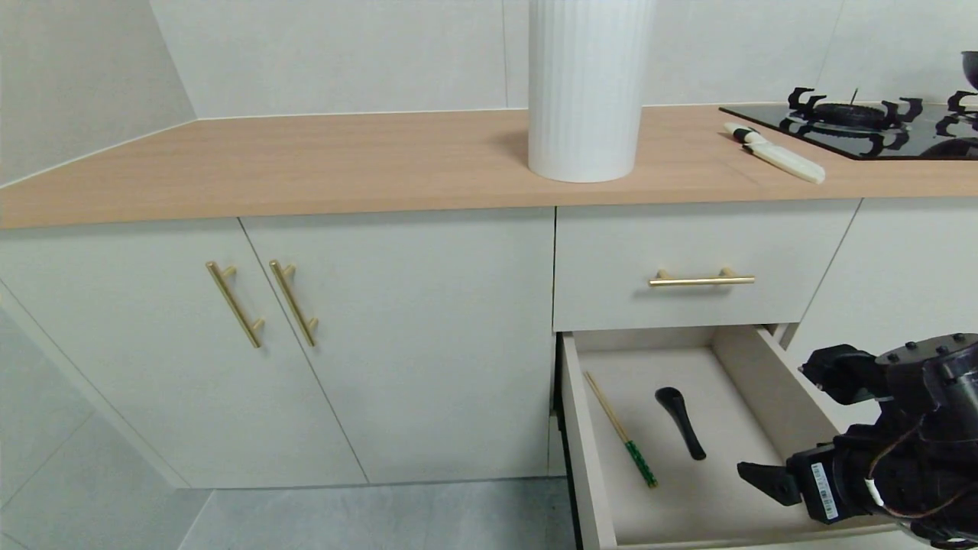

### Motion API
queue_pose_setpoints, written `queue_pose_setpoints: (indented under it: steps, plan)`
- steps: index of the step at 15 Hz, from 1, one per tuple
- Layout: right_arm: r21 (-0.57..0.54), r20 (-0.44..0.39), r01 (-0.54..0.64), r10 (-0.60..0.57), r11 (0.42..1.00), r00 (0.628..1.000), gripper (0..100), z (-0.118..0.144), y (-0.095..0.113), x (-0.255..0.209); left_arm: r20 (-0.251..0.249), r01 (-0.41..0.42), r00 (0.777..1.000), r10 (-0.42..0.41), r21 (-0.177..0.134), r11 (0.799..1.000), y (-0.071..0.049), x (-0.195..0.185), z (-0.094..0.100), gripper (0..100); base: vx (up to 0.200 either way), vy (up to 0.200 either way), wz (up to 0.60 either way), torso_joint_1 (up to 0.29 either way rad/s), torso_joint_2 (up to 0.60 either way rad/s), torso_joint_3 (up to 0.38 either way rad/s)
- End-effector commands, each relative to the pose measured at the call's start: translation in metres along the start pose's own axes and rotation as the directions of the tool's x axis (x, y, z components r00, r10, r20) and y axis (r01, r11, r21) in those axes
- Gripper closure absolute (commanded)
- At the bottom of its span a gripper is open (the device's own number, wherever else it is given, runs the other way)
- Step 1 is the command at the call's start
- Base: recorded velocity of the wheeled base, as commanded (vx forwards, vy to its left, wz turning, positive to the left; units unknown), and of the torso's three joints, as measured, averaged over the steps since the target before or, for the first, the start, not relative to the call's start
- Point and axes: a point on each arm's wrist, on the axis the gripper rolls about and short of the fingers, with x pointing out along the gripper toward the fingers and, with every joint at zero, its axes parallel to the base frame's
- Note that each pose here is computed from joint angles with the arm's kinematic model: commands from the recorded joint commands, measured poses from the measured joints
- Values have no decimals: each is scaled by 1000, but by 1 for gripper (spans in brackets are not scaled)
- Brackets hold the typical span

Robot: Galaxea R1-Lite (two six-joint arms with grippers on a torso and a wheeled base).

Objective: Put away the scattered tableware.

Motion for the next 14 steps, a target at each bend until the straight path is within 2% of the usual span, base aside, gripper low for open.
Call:
queue_pose_setpoints:
  steps: [1,3,12,14]
  plan:
    - [-14,-13,-11,11,1000,1000,0,-1,3,0,-2,0,1000,0,-1,1000,0,0,0,0,-200,0,0,7,-2,-2]
    - [-30,-27,-22,22,999,999,0,-4,6,-1,0,0,1000,0,1,1000,0,0,0,0,-200,0,0,2,2,5]
    - [-126,-183,-60,37,990,982,0,-21,22,4,-2,0,1000,0,1,1000,0,0,0,0,0,0,0,0,0,0]
    - [-128,-192,-56,31,990,981,0,-21,23,7,-2,0,1000,0,1,1000,0,0,0,0,0,0,0,0,0,0]
